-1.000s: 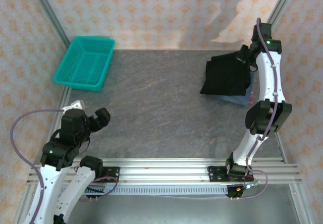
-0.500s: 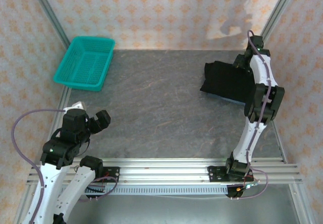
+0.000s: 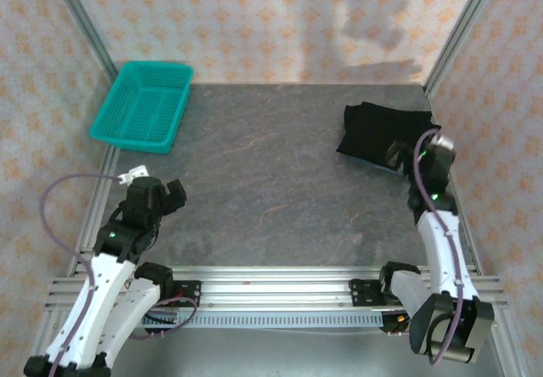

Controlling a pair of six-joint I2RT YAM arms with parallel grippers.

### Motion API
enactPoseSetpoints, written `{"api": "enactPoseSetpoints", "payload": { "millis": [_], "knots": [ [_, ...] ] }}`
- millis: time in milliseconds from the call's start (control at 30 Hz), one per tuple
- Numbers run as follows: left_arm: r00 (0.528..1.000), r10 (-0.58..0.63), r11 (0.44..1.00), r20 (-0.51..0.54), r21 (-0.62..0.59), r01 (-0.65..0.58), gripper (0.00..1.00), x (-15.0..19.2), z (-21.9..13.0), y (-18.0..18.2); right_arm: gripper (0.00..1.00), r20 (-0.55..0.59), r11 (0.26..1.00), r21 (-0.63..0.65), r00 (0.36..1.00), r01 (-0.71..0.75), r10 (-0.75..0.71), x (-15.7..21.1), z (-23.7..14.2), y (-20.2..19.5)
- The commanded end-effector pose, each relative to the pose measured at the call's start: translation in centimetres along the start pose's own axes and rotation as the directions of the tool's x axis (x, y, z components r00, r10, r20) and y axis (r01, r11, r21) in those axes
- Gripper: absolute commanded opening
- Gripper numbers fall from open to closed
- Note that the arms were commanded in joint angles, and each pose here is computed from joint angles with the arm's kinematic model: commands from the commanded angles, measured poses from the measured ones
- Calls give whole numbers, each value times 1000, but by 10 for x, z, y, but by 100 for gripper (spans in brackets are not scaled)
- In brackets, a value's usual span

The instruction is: Fold and stack the t-shirts

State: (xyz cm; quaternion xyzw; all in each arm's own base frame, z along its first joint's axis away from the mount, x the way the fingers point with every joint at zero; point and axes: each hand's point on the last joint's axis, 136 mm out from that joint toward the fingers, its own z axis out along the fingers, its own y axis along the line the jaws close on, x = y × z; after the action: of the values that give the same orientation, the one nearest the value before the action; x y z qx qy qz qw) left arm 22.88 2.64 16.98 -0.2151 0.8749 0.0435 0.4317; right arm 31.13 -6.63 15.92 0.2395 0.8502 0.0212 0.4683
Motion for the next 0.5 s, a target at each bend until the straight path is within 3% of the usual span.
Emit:
{"api": "enactPoseSetpoints", "payload": {
  "millis": [0, 67, 200, 267, 467],
  "knots": [
    [960, 112, 992, 258, -87, -92, 100, -41, 26, 0, 99, 90, 1000, -9, 995, -30, 30, 16, 19, -5],
    [946, 94, 992, 309, -112, -62, 100, -43, 43, 1, 99, 135, 1000, 12, 991, -26, 24, 17, 27, -6],
    [947, 92, 986, 306, -157, -45, 100, -36, 74, 4, 99, 278, 999, 1, 960, 41, -40, 7, 36, 9],
    [940, 75, 991, 333, -130, -33, 100, -34, 88, 2, 99, 331, 998, 3, 941, 69, -66, -1, 42, 17],
    [936, 45, 998, 348, -59, -26, 100, -41, 120, -8, 99, 362, 997, 23, 929, 75, -78, 15, 68, 12]
  ]
}}
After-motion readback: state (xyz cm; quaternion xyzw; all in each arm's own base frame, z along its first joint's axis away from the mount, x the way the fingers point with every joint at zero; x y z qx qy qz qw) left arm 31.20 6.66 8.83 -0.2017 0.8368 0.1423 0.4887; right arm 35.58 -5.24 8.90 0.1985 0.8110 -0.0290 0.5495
